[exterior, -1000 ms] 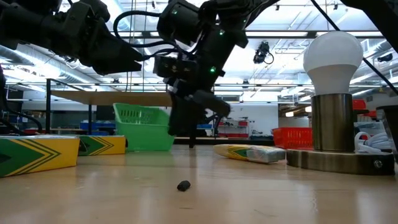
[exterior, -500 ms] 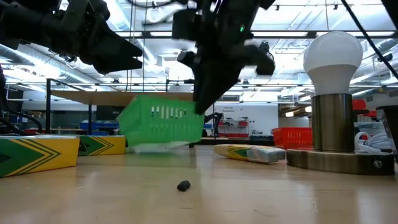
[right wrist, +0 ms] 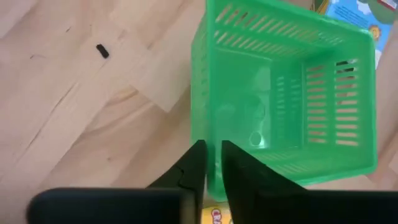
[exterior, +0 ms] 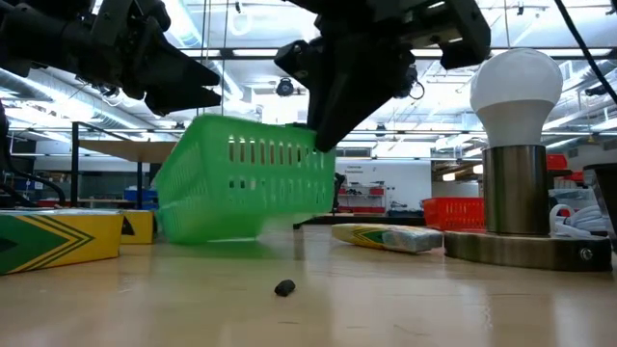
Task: Pick & Place Office Desk Supplies
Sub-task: Move the green basket to the middle of the table
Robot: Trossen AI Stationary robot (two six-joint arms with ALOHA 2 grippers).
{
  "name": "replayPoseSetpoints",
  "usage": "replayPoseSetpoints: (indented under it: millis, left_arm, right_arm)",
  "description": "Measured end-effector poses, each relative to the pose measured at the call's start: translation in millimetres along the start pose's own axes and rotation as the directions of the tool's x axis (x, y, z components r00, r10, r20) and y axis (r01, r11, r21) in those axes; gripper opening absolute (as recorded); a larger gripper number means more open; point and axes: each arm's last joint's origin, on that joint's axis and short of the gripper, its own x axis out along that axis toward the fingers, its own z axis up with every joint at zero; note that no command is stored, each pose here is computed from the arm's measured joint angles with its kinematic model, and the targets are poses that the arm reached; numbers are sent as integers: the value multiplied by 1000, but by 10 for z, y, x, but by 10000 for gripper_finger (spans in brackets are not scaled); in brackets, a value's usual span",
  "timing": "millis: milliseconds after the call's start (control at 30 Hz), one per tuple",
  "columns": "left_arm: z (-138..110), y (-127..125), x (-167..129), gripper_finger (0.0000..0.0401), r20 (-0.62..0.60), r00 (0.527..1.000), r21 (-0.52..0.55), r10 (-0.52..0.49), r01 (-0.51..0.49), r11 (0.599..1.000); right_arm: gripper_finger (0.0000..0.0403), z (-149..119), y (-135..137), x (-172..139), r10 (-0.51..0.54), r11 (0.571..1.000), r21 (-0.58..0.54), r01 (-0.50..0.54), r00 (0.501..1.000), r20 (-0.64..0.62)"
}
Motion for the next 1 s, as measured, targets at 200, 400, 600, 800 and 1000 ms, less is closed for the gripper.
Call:
replayPoseSetpoints:
  millis: [200,400,600,800,1000]
  left_arm:
    - [0,-1,0,293,0,1000,-1,-1,1,1000]
    - [-3,1,0,293,-3,1000,1,0,0,1000]
    - [-5,1,0,293,-4,1000,2,1,-1,1000]
    - [1,0,0,293,1,1000,-5,1,-1,1000]
    - [3,0,0,293,3,1000,-6,2,-2,1000]
  right_arm:
    - [111,22,18,27,-6,1000,13,6,1000,10]
    - [166,39,-11,53,-51,999,12,51,998,21]
    - [184,127,-84,46,-128,992,9,127,986,110]
    - [145,85,-355,35,-201,978,83,190,967,154]
    - [22,-34,-539,263,-196,978,95,185,973,125]
